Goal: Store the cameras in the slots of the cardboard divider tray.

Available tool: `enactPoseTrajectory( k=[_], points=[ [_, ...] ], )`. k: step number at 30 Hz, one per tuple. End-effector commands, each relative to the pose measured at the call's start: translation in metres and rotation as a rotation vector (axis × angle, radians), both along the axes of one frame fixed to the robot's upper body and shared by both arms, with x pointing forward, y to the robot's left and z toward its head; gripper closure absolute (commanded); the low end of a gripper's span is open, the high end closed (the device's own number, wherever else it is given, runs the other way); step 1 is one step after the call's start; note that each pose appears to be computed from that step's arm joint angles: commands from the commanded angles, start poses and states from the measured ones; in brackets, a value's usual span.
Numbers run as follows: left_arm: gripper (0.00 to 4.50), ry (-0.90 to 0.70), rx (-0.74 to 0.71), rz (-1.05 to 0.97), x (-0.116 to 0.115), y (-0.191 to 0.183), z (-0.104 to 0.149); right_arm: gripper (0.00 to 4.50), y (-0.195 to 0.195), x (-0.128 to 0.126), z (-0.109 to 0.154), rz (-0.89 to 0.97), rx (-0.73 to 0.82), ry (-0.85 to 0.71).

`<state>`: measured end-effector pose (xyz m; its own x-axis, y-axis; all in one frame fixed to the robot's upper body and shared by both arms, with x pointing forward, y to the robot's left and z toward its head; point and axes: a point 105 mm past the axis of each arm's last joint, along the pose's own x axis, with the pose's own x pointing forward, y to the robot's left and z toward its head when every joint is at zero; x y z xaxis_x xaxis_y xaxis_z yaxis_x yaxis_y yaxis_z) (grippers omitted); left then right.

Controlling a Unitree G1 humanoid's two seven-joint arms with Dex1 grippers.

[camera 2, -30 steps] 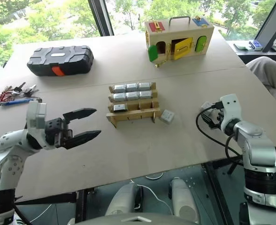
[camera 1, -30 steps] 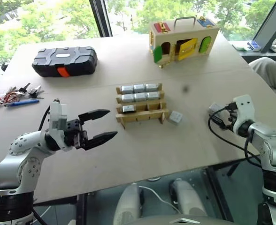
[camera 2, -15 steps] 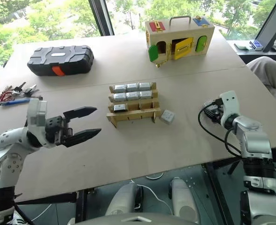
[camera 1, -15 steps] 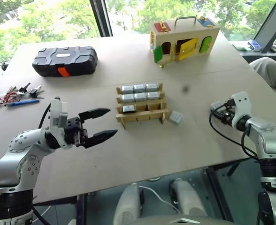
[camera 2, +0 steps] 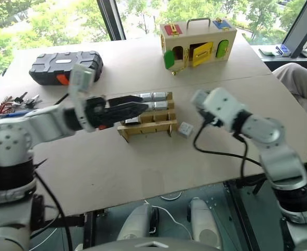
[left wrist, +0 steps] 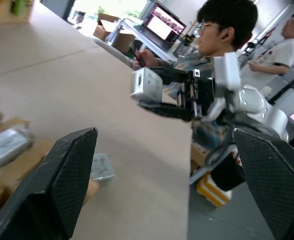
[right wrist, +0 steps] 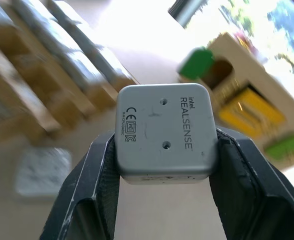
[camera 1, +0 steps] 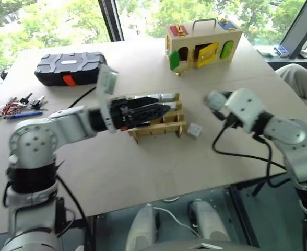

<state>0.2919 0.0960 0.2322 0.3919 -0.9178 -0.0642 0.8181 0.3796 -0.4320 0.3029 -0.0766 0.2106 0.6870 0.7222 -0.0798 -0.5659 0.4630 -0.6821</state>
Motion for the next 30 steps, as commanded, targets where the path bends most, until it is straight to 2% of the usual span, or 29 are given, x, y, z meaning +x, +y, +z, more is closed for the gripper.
enactPoseTrajectory(
  k=[1, 6, 15, 18, 23, 24, 25, 26, 27, 28, 30],
  points=[
    [0.0, 0.032, 0.002, 0.035, 0.012, -0.004, 0.0, 2.54, 0.017, -0.006, 0.018, 0.028, -0.009, -0.1],
    [0.0, 0.07, -0.034, 0.028, 0.021, -0.008, 0.005, 2.54, 0.033, -0.01, 0.038, 0.066, 0.058, -0.14],
    [0.0, 0.075, -0.063, 0.024, 0.026, -0.013, 0.005, 2.54, 0.039, -0.016, 0.042, 0.104, 0.123, -0.107],
    [0.78, 0.089, -0.092, 0.011, 0.025, -0.014, 0.007, 2.55, 0.042, -0.018, 0.044, 0.119, 0.136, -0.104],
    [3.17, 0.095, -0.12, 0.001, 0.023, -0.014, 0.011, 2.55, 0.045, -0.021, 0.045, 0.15, 0.175, -0.065],
    [3.49, 0.097, -0.122, 0.003, 0.023, -0.014, 0.011, 2.55, 0.045, -0.022, 0.045, 0.16, 0.181, -0.051],
    [3.6, 0.098, -0.123, 0.003, 0.023, -0.014, 0.011, 2.55, 0.044, -0.021, 0.046, 0.16, 0.194, -0.043],
    [3.6, 0.093, -0.127, -0.001, 0.023, -0.014, 0.012, 1.43, 0.044, -0.021, 0.046, 0.163, 0.209, -0.027],
    [3.62, 0.09, -0.129, -0.002, 0.023, -0.014, 0.013, 1.11, 0.043, -0.022, 0.045, 0.165, 0.215, -0.017],
    [3.63, 0.087, -0.128, 0.0, 0.023, -0.014, 0.014, 0.55, 0.041, -0.021, 0.043, 0.157, 0.21, -0.013],
    [3.63, 0.061, -0.105, 0.011, 0.027, -0.012, 0.015, 0.11, 0.031, -0.019, 0.038, 0.113, 0.221, 0.012]
  ],
)
